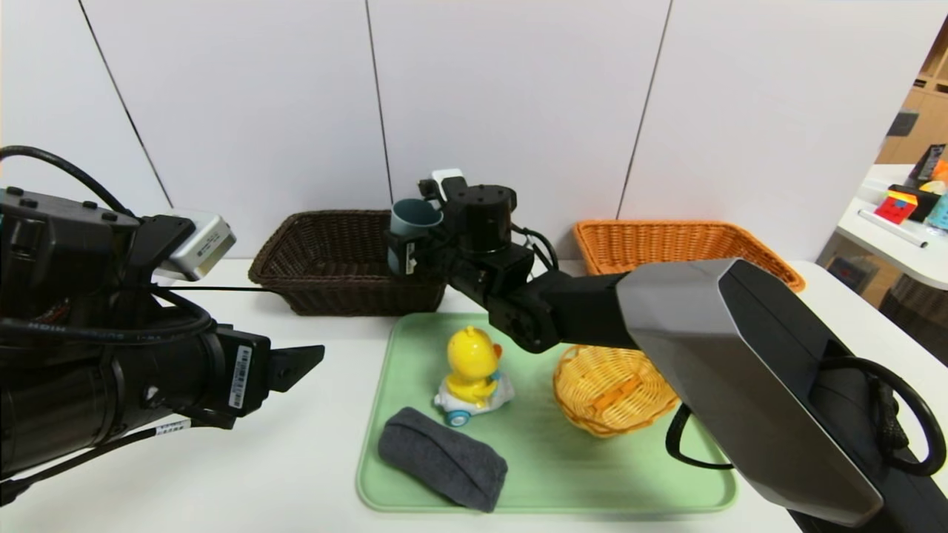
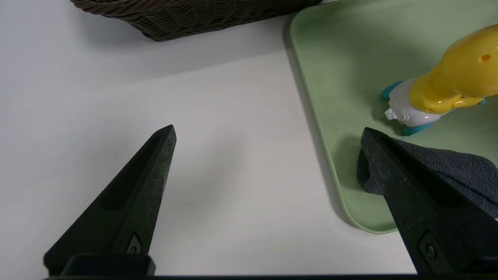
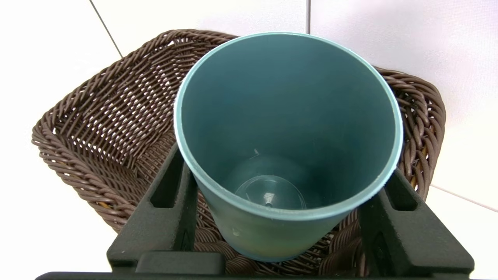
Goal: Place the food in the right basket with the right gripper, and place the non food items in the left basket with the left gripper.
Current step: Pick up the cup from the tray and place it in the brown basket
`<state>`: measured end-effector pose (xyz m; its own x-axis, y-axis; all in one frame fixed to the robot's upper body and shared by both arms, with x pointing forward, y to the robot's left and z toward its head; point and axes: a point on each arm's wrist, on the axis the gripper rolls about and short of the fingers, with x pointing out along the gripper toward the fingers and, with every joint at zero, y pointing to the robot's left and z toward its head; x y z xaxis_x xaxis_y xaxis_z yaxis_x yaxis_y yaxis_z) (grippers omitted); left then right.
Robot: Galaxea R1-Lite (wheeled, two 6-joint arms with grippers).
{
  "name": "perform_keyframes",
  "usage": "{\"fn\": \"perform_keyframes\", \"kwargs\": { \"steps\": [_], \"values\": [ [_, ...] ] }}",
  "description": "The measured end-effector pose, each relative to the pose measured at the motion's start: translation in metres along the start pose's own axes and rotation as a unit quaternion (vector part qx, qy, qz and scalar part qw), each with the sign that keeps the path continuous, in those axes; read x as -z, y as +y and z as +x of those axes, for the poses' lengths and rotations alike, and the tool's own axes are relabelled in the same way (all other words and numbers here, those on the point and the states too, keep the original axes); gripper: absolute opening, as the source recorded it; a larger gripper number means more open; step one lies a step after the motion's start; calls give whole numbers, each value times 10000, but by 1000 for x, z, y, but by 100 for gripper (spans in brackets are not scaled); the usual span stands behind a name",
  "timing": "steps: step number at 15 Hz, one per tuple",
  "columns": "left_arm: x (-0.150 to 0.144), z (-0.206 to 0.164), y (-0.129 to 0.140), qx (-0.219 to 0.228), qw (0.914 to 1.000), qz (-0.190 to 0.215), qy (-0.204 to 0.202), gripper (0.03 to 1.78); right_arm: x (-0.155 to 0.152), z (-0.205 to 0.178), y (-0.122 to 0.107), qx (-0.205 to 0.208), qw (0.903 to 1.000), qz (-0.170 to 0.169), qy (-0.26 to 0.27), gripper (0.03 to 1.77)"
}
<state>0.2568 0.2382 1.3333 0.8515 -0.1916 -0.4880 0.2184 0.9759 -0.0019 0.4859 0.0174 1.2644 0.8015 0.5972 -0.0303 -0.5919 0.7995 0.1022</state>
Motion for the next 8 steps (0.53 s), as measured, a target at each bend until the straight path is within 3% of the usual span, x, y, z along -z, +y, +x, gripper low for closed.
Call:
{"fn": "perform_keyframes", "kwargs": {
  "steps": [8],
  "values": [
    [-1, 0, 0, 0, 10000, 13, -3, 169, 0, 0, -2, 28, 10000, 8, -10, 152]
  ]
}}
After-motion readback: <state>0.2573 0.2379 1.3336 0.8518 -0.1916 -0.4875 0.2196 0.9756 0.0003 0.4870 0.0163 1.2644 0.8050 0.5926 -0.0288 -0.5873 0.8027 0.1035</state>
